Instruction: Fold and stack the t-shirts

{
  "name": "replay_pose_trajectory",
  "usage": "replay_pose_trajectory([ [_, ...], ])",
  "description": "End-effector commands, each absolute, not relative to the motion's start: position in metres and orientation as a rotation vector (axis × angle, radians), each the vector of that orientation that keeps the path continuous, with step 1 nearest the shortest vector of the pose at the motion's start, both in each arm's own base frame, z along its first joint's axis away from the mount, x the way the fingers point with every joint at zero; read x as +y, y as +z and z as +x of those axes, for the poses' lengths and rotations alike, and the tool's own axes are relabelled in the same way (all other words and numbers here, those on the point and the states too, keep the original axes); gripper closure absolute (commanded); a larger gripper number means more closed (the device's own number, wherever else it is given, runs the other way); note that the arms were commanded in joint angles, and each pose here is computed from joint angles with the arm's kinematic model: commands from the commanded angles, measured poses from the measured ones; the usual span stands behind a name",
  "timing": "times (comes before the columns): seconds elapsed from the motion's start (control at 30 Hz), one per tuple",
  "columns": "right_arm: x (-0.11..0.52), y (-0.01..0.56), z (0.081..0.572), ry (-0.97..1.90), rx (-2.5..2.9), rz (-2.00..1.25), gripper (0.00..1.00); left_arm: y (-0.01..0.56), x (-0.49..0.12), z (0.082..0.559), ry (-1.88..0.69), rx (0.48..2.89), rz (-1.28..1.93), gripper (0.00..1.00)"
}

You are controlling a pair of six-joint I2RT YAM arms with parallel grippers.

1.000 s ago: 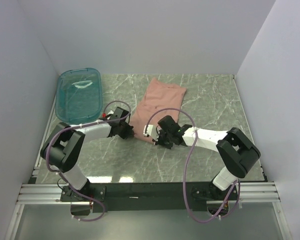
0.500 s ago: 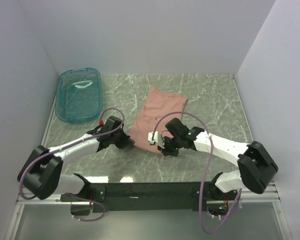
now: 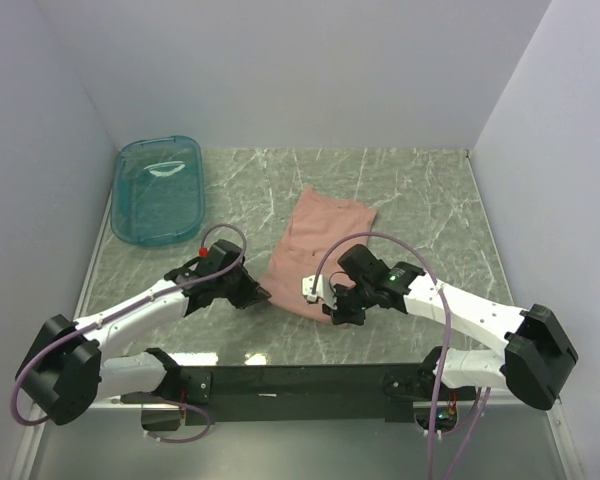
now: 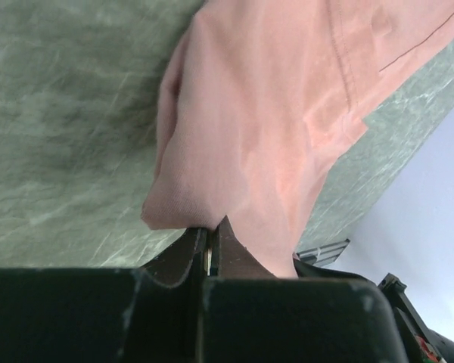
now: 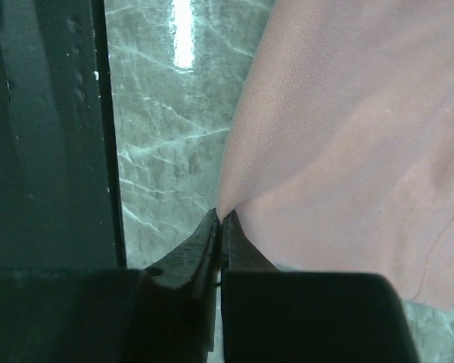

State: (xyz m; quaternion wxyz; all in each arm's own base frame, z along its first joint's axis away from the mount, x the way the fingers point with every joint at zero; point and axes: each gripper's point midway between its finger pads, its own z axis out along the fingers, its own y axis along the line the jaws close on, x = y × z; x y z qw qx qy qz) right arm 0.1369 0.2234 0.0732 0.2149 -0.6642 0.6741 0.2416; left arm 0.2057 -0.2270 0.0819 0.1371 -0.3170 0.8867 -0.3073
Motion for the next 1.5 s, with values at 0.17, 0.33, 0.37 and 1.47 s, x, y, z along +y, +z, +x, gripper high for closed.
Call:
replay_pose_trajectory([
  [0.17, 0.211, 0.116, 0.2, 0.57, 1.884, -1.629, 1.0, 0.136, -0.252, 0.282, -0.915, 2.407, -0.765, 1.0],
  [0.33, 0.193, 0.128, 0.266, 0.422, 1.954, -1.463, 1.0, 0.153, -0.269, 0.347, -0.957, 2.35, -0.71, 1.0],
  [0.37, 0.191, 0.13, 0.279, 0.398, 1.955, -1.434, 1.0, 0.155, -0.269, 0.36, -0.962, 2.338, -0.711, 1.0],
  [1.47, 0.111, 0.121, 0.443, 0.107, 2.192, -0.845, 1.0, 0.153, -0.396, 0.564, -1.347, 2.117, -0.498, 0.99],
])
